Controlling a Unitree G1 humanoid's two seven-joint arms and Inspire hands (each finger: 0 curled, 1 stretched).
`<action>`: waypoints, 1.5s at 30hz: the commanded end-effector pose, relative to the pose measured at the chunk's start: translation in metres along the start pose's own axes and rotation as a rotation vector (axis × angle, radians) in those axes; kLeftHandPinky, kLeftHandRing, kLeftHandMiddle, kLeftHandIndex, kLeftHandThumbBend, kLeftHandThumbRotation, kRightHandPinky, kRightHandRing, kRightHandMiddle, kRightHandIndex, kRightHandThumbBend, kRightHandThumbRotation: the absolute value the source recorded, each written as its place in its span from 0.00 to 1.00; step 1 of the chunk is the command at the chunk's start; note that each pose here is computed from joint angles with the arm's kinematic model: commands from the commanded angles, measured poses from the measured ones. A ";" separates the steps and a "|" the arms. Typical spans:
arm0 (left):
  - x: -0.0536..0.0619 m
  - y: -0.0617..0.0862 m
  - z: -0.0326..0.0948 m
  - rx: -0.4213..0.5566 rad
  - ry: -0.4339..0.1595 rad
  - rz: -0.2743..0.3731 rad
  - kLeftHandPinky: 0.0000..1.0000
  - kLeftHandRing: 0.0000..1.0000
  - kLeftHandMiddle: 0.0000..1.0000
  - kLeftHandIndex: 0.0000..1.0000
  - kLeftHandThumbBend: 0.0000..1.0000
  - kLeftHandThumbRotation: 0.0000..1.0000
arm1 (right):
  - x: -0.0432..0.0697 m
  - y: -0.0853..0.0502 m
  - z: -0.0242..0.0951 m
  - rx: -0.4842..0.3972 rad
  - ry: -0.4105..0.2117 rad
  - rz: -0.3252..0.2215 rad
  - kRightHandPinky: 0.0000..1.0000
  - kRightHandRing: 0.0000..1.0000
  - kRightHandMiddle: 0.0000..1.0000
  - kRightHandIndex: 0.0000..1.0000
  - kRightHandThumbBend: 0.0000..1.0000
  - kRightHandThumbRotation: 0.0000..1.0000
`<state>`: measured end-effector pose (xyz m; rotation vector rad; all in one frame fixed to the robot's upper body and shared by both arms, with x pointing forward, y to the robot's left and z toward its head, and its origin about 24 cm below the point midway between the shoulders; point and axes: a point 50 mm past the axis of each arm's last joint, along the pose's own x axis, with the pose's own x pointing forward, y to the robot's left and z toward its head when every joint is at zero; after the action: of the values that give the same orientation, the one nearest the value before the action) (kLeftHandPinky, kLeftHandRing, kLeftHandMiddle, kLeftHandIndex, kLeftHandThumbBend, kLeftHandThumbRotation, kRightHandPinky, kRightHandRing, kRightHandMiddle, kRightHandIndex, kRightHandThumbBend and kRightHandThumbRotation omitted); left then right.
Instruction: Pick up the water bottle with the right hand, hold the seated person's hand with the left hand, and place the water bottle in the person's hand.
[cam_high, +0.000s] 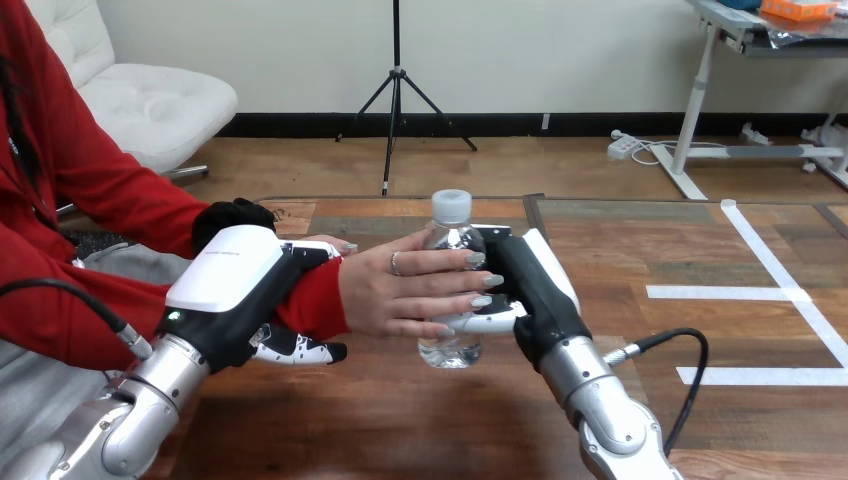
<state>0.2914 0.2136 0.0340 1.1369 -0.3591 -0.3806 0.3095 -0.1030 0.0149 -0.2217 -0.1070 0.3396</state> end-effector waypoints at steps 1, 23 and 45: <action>0.011 0.001 0.015 -0.028 -0.053 0.034 0.46 0.52 0.56 0.59 0.77 0.11 | 0.032 -0.001 0.052 -0.015 -0.211 -0.002 0.28 0.33 0.39 0.41 0.83 0.00; 0.010 -0.002 0.019 -0.052 -0.049 0.038 0.44 0.51 0.55 0.58 0.78 0.06 | 0.037 0.011 0.057 0.009 -0.215 0.009 0.27 0.32 0.38 0.41 0.82 0.00; 0.010 -0.005 0.020 -0.071 -0.043 0.037 0.45 0.52 0.55 0.58 0.78 0.06 | 0.039 0.025 0.059 0.014 -0.195 0.013 0.27 0.32 0.38 0.41 0.82 0.00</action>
<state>0.2899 0.2130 0.0373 1.1097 -0.3510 -0.3409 0.3153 -0.0774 0.0253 -0.1948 -0.1289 0.3477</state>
